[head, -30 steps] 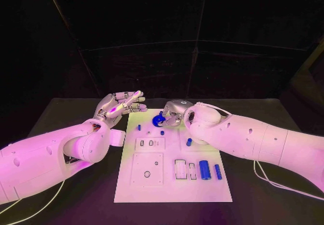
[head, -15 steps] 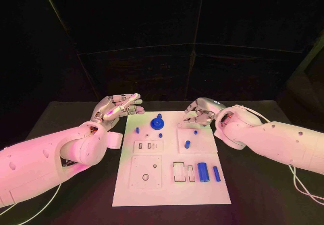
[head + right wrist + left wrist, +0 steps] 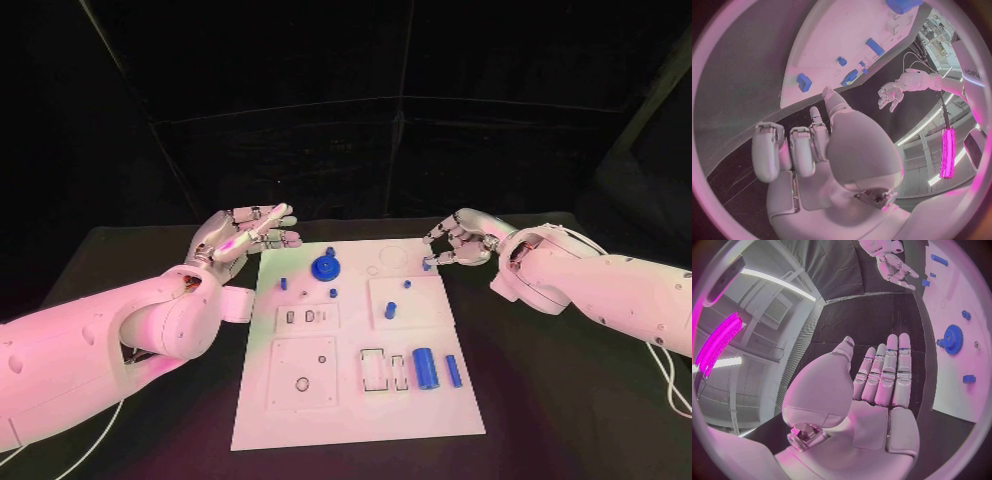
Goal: Assemble the parts on the task board
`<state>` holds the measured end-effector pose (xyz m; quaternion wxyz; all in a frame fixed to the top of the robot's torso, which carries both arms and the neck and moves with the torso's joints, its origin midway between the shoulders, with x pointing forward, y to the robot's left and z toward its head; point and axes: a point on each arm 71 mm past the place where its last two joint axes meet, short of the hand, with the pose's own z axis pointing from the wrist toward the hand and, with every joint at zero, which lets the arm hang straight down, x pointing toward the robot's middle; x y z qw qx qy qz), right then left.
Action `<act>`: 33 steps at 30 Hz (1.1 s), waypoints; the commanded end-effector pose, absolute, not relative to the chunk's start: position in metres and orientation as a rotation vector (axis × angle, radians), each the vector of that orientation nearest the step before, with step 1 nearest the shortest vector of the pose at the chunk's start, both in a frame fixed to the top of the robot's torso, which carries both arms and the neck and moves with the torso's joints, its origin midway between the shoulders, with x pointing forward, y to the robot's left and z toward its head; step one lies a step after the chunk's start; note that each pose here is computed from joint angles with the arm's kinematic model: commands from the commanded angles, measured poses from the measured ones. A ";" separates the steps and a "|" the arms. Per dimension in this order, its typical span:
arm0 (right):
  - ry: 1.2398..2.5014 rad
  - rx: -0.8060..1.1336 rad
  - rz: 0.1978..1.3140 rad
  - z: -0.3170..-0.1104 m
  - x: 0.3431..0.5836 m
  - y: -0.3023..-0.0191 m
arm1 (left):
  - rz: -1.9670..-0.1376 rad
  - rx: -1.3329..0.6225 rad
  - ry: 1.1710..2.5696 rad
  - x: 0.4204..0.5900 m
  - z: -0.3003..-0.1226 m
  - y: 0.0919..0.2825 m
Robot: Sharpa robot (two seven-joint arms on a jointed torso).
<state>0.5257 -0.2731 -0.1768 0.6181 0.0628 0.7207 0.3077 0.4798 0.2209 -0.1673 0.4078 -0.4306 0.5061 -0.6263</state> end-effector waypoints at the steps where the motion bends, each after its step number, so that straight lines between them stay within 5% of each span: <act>1: 1.675 0.143 0.757 -0.182 0.526 -0.274 | -1.598 -1.071 1.276 0.480 -0.166 0.219; 15: 1.729 0.145 0.711 -0.208 0.528 -0.278 | -1.597 -1.071 1.276 0.482 -0.167 0.219; 33: 1.715 0.153 0.689 -0.213 0.530 -0.277 | -1.593 -1.073 1.275 0.483 -0.167 0.220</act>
